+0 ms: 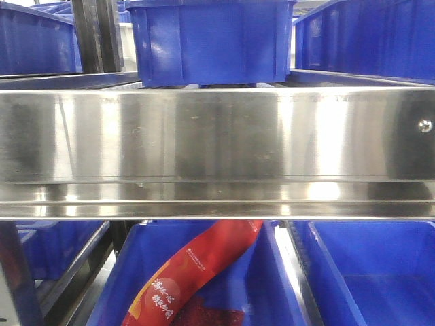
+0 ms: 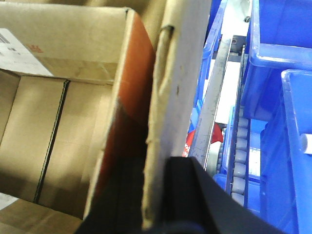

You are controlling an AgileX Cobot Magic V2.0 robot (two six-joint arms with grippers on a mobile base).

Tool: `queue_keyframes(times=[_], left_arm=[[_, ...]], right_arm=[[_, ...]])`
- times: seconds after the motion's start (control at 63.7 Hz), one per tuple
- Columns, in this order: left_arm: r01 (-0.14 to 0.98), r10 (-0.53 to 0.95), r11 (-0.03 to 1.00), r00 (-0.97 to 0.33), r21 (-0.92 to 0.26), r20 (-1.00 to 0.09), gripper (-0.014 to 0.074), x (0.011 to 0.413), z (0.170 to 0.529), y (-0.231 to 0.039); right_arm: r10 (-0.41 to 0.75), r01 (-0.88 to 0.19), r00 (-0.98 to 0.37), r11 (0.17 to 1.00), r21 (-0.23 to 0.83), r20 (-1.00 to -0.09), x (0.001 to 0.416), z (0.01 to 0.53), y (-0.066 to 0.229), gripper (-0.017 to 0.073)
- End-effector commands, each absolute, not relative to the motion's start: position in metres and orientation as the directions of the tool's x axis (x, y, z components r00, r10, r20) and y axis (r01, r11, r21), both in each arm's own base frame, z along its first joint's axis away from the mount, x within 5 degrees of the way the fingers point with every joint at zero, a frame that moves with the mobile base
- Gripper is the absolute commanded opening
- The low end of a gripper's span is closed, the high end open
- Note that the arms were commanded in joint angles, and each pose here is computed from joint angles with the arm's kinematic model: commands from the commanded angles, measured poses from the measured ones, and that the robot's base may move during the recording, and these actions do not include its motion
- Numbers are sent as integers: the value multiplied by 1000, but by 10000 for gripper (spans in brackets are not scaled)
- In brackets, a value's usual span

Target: Stack two boxes on right shelf middle

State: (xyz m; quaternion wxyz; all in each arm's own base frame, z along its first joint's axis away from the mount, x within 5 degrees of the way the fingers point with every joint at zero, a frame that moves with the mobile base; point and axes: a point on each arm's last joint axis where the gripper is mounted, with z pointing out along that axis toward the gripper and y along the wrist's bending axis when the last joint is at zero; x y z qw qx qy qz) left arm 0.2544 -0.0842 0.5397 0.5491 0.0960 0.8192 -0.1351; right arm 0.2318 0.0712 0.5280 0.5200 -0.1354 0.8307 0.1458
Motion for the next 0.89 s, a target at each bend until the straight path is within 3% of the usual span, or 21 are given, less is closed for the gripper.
queue_keyframes(times=[0.0,0.644,0.879], left_arm=[[315,-4,944,-288,-99,-958,-111,249,552,-82],[316,-7,944,-282,-99,-959,-111,250,553,-82],[230,124,973,-471,14,-873,-111,262,525,-75]], right_arm=[[-65,-369,-361,926,79,-930,227,538,67,-153],[-61,-373,-364,924,85,-929,227,538,68,-153],[-45,-416,-490,890,188,-870,245,514,81,-153]])
